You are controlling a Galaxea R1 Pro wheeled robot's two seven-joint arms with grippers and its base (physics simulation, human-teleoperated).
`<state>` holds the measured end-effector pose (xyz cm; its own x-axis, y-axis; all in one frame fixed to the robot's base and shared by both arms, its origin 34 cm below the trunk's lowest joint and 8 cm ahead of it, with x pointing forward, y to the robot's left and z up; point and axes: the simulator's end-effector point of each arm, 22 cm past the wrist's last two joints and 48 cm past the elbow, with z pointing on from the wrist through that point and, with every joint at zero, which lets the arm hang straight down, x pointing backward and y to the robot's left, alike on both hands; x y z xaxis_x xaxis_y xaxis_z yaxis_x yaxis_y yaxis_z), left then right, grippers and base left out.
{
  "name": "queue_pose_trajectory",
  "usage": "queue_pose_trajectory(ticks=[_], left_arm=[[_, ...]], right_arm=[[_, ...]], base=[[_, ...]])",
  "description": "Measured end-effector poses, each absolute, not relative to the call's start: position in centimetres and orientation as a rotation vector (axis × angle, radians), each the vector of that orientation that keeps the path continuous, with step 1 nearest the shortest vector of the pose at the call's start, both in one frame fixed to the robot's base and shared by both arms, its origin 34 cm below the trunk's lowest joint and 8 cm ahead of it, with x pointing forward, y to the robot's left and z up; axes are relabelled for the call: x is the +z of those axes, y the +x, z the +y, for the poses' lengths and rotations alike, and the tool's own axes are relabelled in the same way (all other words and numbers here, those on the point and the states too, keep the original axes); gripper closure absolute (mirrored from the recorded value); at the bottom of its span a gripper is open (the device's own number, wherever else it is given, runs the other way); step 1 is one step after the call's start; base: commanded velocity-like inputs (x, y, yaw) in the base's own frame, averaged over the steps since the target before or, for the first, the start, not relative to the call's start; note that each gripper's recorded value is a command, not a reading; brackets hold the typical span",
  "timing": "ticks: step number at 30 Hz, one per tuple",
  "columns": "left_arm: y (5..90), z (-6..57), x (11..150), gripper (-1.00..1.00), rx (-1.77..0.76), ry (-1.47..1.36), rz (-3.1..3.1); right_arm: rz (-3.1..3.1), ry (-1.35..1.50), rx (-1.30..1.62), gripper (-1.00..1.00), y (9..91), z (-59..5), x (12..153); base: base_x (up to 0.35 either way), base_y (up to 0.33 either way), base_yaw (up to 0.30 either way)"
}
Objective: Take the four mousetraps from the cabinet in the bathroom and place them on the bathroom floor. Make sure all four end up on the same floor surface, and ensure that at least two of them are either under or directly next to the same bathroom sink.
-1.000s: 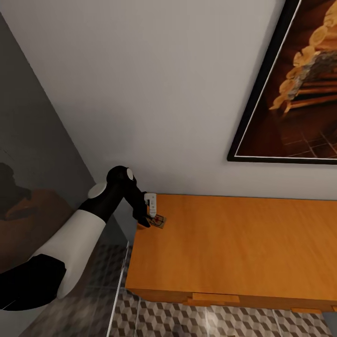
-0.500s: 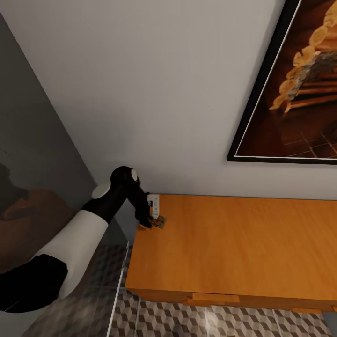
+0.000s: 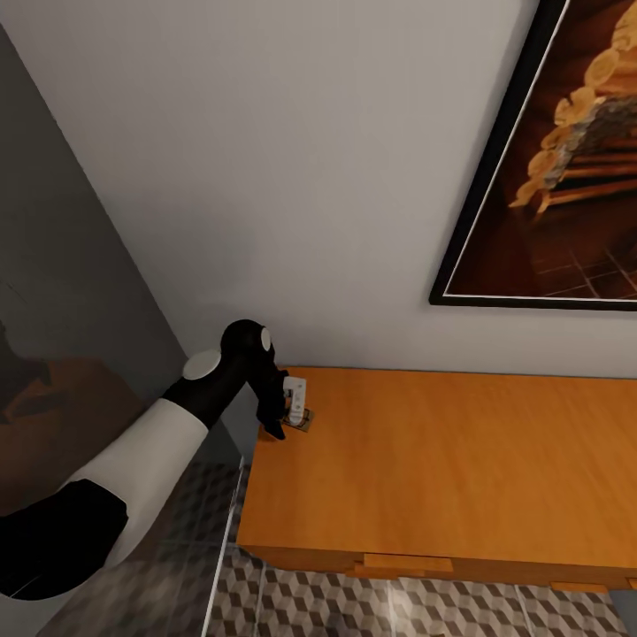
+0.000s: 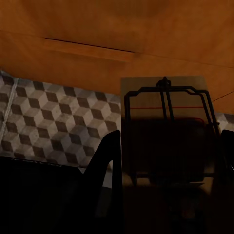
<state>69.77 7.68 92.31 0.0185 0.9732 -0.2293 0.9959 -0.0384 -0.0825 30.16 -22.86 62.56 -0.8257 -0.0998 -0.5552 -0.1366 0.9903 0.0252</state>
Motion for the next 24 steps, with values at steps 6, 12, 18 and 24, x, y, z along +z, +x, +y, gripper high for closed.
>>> queue_pose_trajectory(ticks=[6,12,18,24], left_arm=[[69.8,7.8,92.3,-1.0,-0.335,2.171,2.105],[69.8,8.1,92.2,-1.0,-0.329,2.171,2.108],[69.9,8.4,92.2,-1.0,-0.324,2.17,2.111],[70.4,8.9,92.7,-1.0,-0.298,2.162,2.102]], right_arm=[[2.549,-0.165,0.085,1.0,30.2,-22.9,62.6],[2.549,-0.165,0.085,1.0,30.2,-22.9,62.6],[2.549,-0.165,0.085,1.0,30.2,-22.9,62.6],[2.549,-0.165,0.085,1.0,30.2,-22.9,62.6]], base=[[0.0,0.0,0.0],[0.0,0.0,0.0],[0.0,0.0,0.0],[0.0,0.0,0.0]])
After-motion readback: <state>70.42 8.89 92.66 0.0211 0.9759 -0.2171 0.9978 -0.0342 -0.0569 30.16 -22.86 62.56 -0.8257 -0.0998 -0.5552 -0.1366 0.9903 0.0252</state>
